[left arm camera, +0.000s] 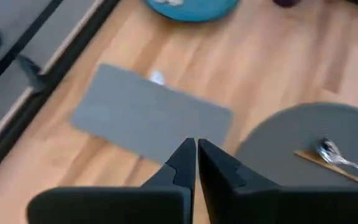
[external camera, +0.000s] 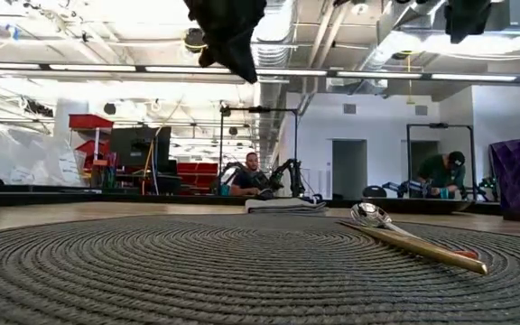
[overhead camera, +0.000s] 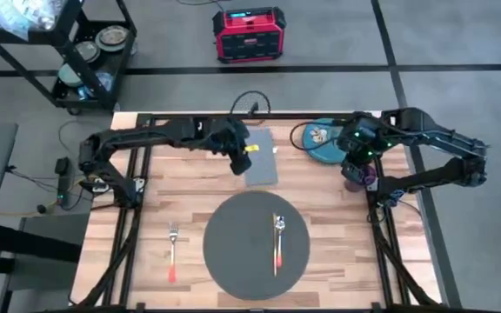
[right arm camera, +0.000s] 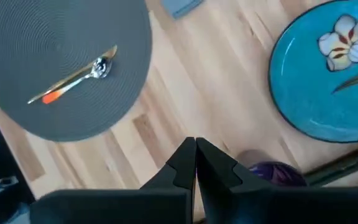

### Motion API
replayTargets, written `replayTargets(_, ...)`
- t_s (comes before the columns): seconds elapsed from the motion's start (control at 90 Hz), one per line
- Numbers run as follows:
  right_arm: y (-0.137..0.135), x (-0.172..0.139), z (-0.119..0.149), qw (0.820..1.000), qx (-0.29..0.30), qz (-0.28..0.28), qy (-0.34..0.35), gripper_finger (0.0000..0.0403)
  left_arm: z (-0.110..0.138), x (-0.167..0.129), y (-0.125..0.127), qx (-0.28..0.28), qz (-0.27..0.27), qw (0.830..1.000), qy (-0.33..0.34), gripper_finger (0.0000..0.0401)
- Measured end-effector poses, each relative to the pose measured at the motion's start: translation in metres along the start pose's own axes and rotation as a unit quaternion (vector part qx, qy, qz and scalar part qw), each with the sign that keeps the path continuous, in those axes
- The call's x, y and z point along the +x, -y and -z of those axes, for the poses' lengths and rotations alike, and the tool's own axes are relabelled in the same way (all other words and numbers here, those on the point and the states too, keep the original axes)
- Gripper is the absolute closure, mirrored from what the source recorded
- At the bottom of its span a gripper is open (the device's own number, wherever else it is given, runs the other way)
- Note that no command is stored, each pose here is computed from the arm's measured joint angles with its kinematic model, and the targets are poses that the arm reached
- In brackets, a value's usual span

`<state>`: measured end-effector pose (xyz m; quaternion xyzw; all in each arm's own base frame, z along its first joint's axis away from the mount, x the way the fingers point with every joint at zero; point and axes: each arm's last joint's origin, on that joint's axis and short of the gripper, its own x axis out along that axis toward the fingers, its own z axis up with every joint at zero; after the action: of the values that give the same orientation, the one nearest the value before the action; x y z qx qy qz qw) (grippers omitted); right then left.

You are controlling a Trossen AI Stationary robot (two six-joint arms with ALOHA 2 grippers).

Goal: Set table place
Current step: Put the orange fork on the gray table napkin

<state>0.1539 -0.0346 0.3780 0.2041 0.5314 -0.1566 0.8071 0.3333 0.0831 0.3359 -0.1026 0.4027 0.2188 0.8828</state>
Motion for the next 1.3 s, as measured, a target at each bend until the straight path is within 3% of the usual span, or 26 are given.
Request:
replayTargets(0.289,-0.007,0.042,-0.029,0.991,0.005,-0.041,0.128,0.0402,-0.010,0.004,-0.027,0.064,-0.026,0.997,0.026,0.0401)
replayTargets(0.456,-0.009,0.057,-0.039,0.981,0.008,-0.065,0.185,0.0368,-0.011,0.006,-0.049,0.050,-0.041,0.998,0.018,0.0399)
replayTargets(0.667,-0.004,0.063,-0.044,0.978,0.040,-0.077,0.192,0.0276,-0.001,0.033,-0.065,0.017,0.059,0.998,-0.020,0.0339)
replayTargets(0.811,0.005,0.064,-0.046,0.977,0.061,-0.065,0.193,0.0224,0.019,0.081,-0.053,0.026,0.108,0.991,-0.071,0.0288)
replayTargets(1.0,0.014,0.064,-0.048,0.976,0.077,-0.056,0.196,0.0203,0.036,0.126,-0.002,0.124,0.172,0.972,-0.096,0.0273)
replayTargets(1.189,0.020,0.063,-0.049,0.975,0.090,-0.052,0.195,0.0213,0.055,0.158,0.030,0.210,0.085,0.967,-0.114,0.0275)
replayTargets(1.3,0.022,0.063,-0.049,0.975,0.094,-0.053,0.195,0.0219,0.056,0.161,0.036,0.220,0.076,0.966,-0.108,0.0275)
